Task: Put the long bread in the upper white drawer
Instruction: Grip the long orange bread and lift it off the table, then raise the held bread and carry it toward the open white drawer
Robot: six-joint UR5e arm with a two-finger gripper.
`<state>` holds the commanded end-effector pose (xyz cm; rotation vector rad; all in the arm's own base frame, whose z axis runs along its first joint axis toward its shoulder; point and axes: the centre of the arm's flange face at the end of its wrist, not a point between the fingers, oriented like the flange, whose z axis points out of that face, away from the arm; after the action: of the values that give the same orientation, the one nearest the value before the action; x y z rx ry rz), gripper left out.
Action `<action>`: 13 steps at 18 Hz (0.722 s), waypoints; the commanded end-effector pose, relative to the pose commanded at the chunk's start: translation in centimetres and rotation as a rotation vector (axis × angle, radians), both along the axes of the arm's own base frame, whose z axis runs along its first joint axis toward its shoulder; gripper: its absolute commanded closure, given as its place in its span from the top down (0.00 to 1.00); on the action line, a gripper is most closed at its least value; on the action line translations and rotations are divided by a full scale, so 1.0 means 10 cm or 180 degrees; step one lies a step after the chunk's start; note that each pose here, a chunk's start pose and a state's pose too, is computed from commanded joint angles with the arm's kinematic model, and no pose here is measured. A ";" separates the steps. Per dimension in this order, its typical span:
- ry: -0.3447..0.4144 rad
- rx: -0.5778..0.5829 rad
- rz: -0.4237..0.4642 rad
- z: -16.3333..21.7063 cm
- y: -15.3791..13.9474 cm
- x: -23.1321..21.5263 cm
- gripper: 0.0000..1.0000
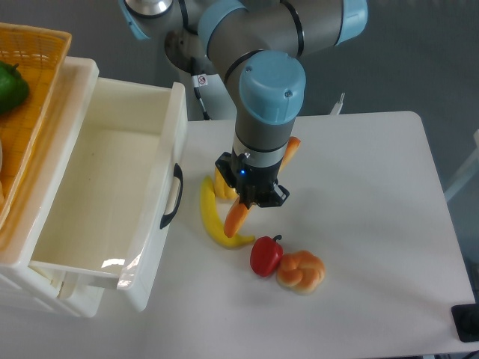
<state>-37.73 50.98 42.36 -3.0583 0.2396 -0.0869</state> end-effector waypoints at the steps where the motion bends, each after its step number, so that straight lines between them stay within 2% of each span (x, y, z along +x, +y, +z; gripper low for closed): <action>1: 0.0003 -0.0011 -0.0005 -0.01 0.00 0.01 0.00; 11: 0.0048 0.0033 0.0122 0.20 -0.17 -0.14 0.00; 13: -0.0072 -0.0068 0.0209 0.17 -0.24 -0.11 0.00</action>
<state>-38.87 48.62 44.01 -3.0811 0.1376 -0.1212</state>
